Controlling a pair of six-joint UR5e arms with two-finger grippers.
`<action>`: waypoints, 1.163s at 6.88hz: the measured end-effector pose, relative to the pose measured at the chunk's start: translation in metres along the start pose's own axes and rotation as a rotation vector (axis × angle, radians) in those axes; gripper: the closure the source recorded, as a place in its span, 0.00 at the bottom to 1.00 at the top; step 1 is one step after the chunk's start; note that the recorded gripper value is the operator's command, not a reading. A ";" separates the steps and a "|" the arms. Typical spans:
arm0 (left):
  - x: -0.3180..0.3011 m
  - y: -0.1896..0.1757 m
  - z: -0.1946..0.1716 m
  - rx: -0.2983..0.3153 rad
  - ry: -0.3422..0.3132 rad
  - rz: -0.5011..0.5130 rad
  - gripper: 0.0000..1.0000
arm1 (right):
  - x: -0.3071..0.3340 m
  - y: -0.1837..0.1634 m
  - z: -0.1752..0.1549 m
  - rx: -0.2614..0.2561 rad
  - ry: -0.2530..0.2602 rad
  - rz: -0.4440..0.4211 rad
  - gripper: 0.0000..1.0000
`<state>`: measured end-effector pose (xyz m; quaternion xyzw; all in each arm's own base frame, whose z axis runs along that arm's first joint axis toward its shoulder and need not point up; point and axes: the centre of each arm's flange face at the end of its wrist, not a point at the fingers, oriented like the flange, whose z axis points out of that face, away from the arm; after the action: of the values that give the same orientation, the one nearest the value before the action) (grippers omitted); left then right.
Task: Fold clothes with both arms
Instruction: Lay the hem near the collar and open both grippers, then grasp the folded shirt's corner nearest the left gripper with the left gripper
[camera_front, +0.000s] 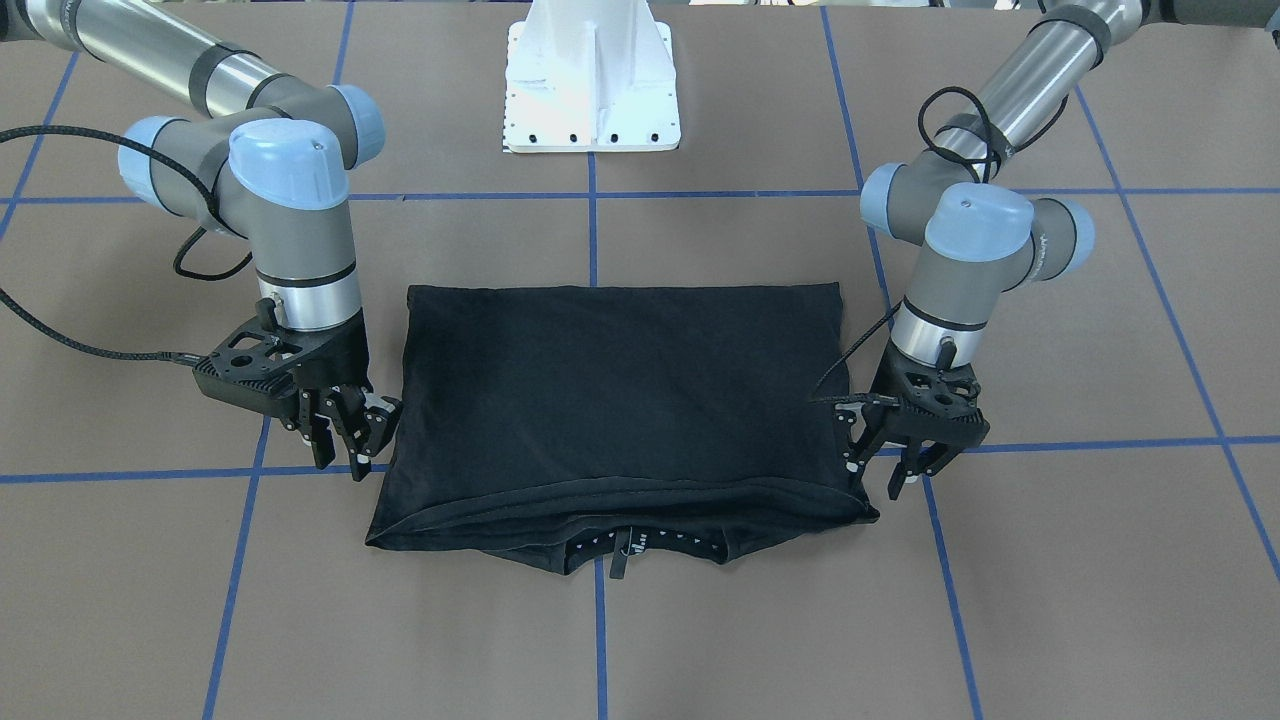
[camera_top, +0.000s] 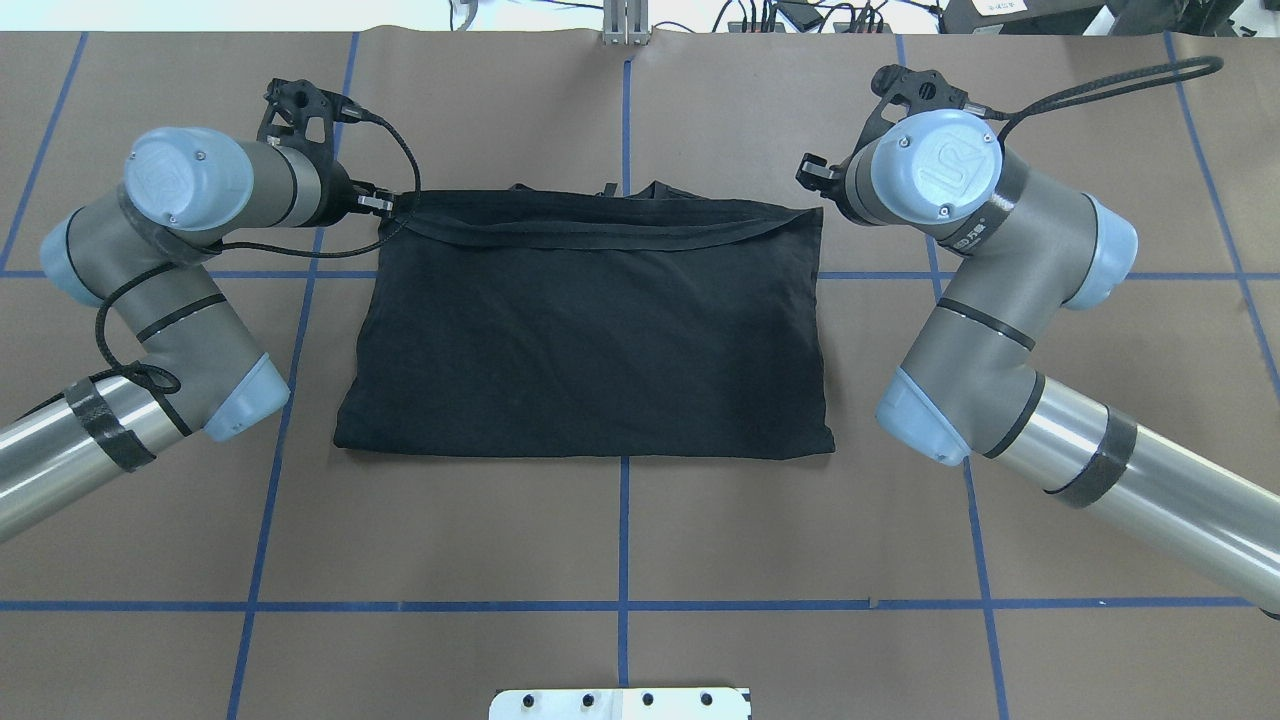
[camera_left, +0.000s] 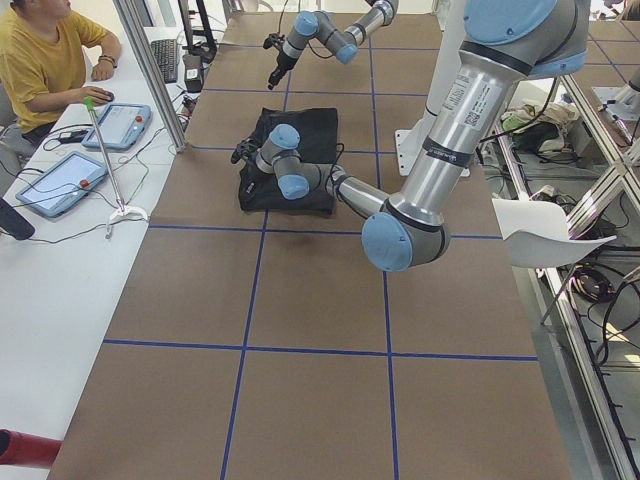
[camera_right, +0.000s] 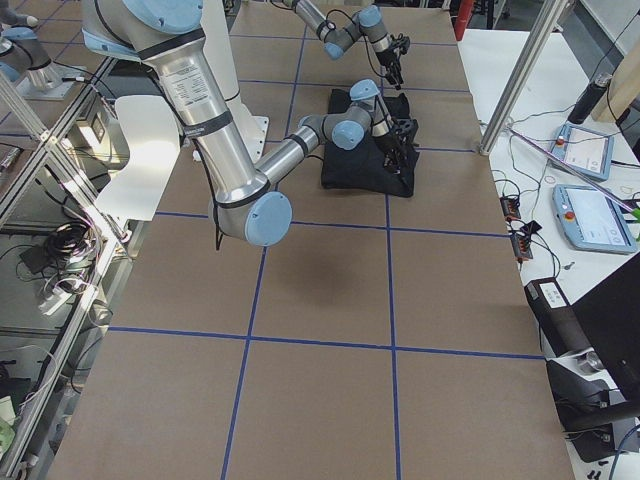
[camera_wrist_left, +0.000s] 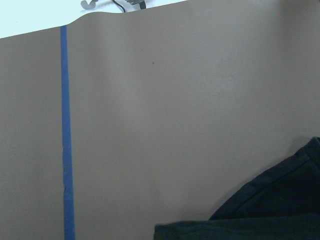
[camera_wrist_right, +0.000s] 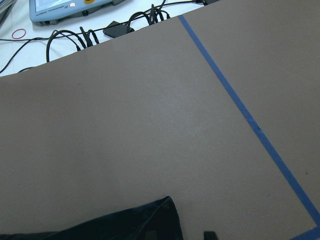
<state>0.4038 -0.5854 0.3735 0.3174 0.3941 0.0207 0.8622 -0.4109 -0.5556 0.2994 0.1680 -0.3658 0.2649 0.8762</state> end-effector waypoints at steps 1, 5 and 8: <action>0.001 0.000 -0.011 -0.007 0.044 0.034 0.00 | 0.000 -0.008 -0.011 -0.048 -0.027 -0.029 0.00; -0.028 0.053 -0.076 -0.054 0.181 0.085 0.00 | 0.013 -0.008 -0.047 -0.094 -0.098 -0.085 0.00; -0.047 0.148 -0.091 -0.080 0.324 -0.021 0.00 | 0.014 0.006 -0.064 -0.105 -0.131 -0.102 0.00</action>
<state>0.3406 -0.4322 0.4440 0.2712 0.5303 0.0782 0.7994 -0.3714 -0.5146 0.2668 0.1573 -0.4269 0.1887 0.8703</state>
